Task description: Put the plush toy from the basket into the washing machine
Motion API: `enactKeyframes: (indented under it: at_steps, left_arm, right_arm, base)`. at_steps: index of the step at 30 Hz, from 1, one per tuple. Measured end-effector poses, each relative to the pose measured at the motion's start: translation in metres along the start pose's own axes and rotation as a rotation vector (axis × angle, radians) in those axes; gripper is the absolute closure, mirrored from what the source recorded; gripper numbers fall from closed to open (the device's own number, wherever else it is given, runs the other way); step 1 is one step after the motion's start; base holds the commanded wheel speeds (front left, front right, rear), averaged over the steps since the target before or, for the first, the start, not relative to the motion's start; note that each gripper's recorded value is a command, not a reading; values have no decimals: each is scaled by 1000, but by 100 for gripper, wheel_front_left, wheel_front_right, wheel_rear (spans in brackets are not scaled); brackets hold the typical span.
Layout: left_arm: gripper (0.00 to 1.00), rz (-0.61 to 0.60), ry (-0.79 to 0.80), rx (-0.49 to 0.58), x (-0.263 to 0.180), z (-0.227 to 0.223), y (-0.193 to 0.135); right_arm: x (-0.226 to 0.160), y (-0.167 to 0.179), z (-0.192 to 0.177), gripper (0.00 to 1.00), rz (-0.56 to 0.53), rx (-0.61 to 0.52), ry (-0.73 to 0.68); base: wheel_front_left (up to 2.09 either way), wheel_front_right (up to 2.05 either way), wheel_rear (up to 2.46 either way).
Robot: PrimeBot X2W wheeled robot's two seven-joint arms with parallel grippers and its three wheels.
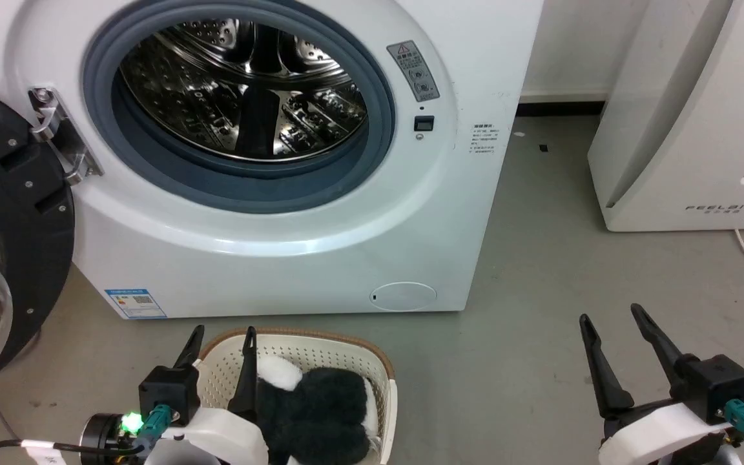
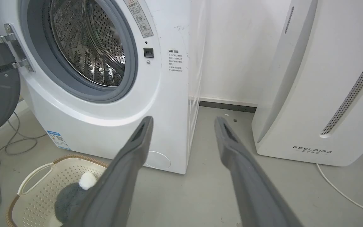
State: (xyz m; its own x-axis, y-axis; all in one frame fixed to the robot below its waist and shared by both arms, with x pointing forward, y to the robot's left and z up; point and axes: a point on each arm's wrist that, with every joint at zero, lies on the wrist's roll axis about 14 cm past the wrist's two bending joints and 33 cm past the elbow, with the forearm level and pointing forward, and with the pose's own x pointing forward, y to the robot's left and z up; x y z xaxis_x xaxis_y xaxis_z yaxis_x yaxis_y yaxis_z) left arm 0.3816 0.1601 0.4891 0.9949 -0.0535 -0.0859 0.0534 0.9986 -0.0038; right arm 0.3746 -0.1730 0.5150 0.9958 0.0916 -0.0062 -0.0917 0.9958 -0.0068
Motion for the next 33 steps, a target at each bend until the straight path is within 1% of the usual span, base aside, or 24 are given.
enactKeyframes:
  at_steps: [1,11,12,23,24,33]
  left_arm:
    - [0,-10,26,-5,4,-10,-3]
    - [0,-52,131,-17,24,-46,-13]
    - [0,-69,181,-27,33,-62,-17]
    - [0,-130,340,-12,57,-112,-27]
    - [0,-149,396,0,63,-129,-29]
    - [0,-217,593,40,71,-185,-38]
  right_arm:
    - [1,-1,-4,0,-3,1,8]
    - [11,-3,-10,0,-7,12,12]
    - [14,-5,-15,0,-12,25,19]
    - [25,-11,-34,0,-30,43,54]
    - [27,-13,-41,0,-37,50,69]
    - [36,-20,-61,0,-57,69,106]
  base:
    - [0,0,0]
    - [0,0,0]
    - [0,0,0]
    - [0,0,0]
    - [0,0,0]
    - [0,0,0]
